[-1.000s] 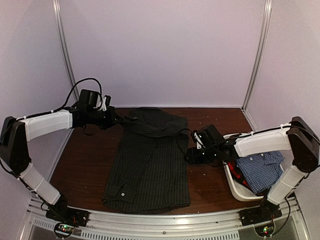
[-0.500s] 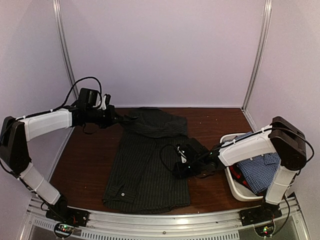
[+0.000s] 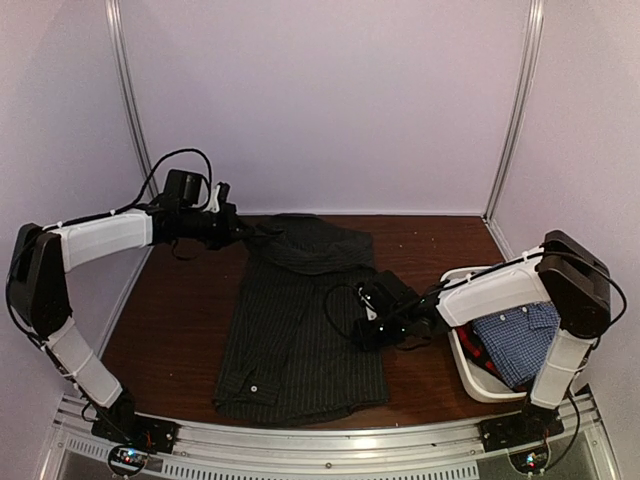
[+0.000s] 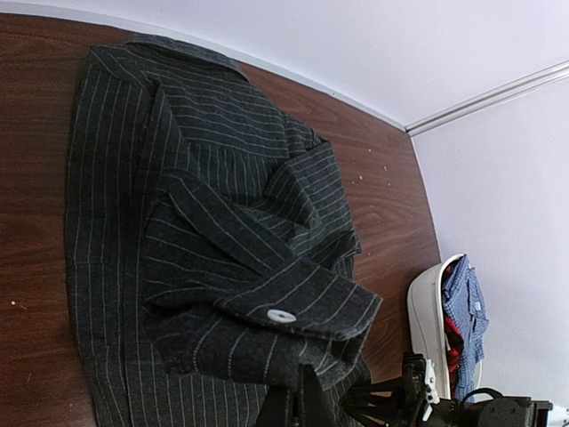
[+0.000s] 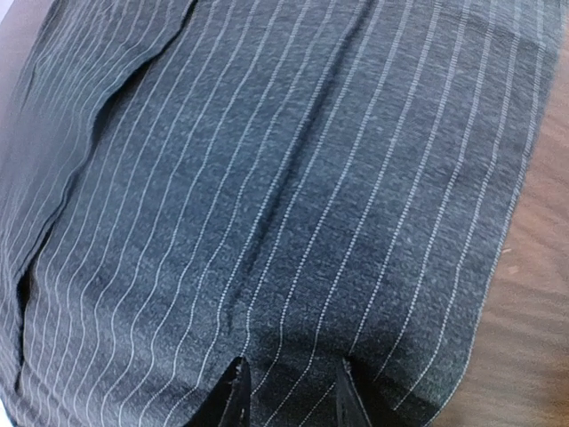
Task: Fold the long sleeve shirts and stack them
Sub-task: Adjust the 1/3-folded tank top at the center of the board, then pick up the corner of the shirt from the corner of the board.
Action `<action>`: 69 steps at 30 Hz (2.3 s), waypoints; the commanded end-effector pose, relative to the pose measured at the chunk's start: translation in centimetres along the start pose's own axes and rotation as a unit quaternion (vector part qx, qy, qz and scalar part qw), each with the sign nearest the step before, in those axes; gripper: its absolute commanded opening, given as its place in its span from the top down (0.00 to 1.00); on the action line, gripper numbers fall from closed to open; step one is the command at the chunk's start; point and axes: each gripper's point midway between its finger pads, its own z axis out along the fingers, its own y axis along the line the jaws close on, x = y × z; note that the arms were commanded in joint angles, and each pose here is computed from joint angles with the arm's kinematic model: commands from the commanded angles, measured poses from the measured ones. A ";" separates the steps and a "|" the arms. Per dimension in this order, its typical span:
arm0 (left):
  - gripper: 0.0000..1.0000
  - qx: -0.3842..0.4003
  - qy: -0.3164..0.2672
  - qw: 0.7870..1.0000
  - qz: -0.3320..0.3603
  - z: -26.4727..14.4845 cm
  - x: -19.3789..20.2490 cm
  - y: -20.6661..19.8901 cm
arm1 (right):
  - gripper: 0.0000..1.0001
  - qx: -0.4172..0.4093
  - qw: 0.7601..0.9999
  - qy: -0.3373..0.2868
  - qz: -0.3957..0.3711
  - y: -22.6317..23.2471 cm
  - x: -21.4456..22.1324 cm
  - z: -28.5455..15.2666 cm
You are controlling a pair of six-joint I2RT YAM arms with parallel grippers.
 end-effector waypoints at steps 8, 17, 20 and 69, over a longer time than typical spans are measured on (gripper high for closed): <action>1.00 0.044 -0.019 0.999 0.020 0.5 -2.4 -2.5 | 0.60 0.083 0.996 0.037 0.008 -5.1 2.0 -2.0; 1.00 0.079 -0.019 0.996 0.033 0.5 -2.6 -3.9 | 0.54 0.067 0.996 0.041 0.044 -4.1 5.2 -6.9; 1.00 0.085 -0.016 0.996 0.035 0.5 -2.5 -4.1 | 0.55 0.063 0.995 0.052 0.057 -3.5 7.1 -7.7; 1.00 0.106 -0.158 0.974 0.125 -3.4 -15.6 -9.6 | 1.00 -0.035 0.998 0.012 0.044 5.2 6.1 -11.0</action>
